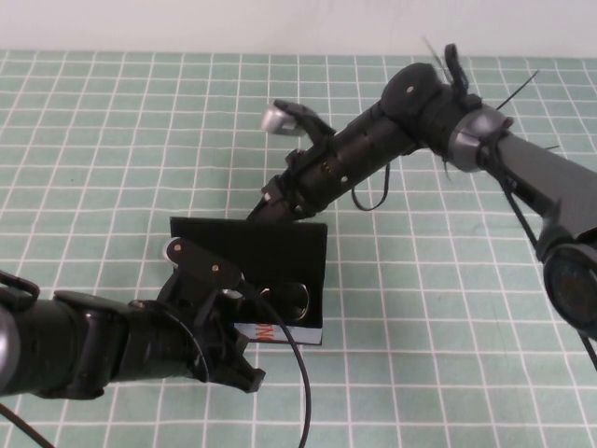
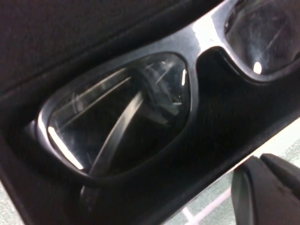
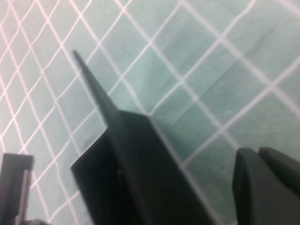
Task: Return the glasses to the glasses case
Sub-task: Close the glasses case
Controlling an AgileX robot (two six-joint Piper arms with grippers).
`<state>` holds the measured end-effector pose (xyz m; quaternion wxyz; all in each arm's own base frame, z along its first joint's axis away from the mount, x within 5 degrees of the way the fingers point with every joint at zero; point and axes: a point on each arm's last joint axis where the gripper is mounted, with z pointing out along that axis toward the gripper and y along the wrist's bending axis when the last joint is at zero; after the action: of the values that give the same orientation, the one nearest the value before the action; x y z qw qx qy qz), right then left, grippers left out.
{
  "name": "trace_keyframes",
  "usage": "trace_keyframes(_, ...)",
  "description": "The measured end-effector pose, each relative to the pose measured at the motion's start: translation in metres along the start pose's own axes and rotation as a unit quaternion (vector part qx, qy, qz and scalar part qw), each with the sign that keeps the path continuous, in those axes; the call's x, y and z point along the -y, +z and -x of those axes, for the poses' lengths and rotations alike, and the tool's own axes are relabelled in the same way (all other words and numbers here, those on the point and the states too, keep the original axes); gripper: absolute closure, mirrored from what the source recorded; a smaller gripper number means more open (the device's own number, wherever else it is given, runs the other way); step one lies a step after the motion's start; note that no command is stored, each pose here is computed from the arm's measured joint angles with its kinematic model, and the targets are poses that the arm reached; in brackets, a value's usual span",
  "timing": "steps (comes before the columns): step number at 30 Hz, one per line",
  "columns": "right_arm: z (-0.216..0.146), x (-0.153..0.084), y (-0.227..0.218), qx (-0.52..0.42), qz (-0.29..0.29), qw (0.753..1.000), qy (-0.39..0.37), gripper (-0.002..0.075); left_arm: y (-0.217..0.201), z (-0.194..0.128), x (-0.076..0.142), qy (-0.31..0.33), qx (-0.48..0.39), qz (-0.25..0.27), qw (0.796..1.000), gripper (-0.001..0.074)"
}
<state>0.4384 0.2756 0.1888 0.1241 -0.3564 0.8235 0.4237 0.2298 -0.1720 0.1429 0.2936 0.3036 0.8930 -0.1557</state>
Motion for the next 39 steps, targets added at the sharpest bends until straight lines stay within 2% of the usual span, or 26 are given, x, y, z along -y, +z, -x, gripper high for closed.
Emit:
trace_keyframes(8, -0.008, -0.024, 0.028, -0.037, 0.017, 0.999, -0.009, 0.0737, 0.000, 0.000, -0.002, 0.002, -0.002, 0.011, 1.000, 0.0737)
trace_keyframes(17, 0.002, -0.058, 0.010, -0.036, -0.003, 0.998, -0.042, 0.0737, 0.000, 0.000, -0.002, 0.002, -0.002, 0.014, 1.000, 0.0737)
trace_keyframes(27, -0.030, -0.046, 0.018, -0.096, -0.019, 0.995, 0.000, 0.0737, 0.000, -0.001, -0.003, 0.002, -0.003, 0.016, 1.000, 0.0737)
trace_keyframes(32, -0.031, -0.046, 0.018, -0.098, -0.021, 0.995, 0.000, 0.0737, 0.000, -0.001, -0.003, 0.002, -0.003, 0.016, 1.000, 0.0737)
trace_keyframes(36, -0.029, -0.050, 0.011, -0.099, -0.032, 0.994, -0.018, 0.0737, -0.001, 0.000, -0.003, 0.015, 0.000, 0.016, 1.000, 0.0737)
trace_keyframes(39, -0.023, -0.063, -0.004, -0.095, -0.051, 0.993, -0.043, 0.0737, -0.013, 0.008, 0.000, 0.040, 0.024, 0.008, 0.999, 0.0737)
